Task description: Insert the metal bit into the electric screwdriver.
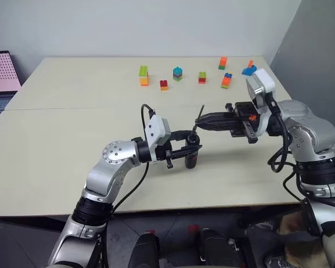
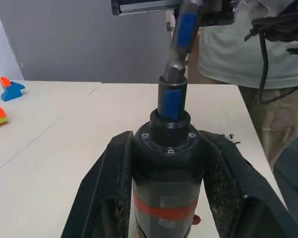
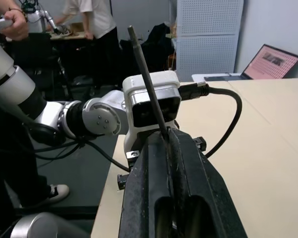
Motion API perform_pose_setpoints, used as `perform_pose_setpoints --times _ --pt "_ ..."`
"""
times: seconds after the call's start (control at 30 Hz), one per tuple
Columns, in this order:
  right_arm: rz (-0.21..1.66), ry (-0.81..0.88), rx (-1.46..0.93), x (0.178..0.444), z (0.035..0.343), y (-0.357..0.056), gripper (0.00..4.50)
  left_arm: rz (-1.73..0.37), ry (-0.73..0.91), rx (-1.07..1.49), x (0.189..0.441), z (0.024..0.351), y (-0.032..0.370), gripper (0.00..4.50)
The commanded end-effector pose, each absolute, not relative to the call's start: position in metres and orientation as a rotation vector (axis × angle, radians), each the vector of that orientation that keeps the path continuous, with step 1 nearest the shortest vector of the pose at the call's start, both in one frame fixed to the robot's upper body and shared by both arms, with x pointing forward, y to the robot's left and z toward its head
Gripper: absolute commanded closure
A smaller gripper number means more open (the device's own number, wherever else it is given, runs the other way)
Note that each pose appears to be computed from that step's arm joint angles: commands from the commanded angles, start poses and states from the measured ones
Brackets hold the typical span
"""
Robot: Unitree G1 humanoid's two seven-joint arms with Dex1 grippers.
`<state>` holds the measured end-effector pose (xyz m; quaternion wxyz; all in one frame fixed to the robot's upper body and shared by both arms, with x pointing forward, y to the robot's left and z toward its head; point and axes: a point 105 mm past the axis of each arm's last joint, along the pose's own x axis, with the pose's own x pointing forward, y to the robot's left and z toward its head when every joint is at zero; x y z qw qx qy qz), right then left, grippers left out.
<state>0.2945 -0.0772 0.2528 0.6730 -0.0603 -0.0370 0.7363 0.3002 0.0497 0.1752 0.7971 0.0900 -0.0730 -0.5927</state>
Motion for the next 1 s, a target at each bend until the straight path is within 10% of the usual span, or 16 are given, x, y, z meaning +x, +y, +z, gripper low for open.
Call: perform_pose_setpoints --times 0.03,1.0 --pt "1.703 -0.029 -0.176 0.295 0.252 -0.077 4.5 -1.261 -0.07 0.205 0.303 0.157 0.054 2.87" --pt "1.777 0.111 -0.379 0.302 0.25 -0.065 4.5 -1.264 -0.06 0.221 0.303 0.156 0.052 2.87"
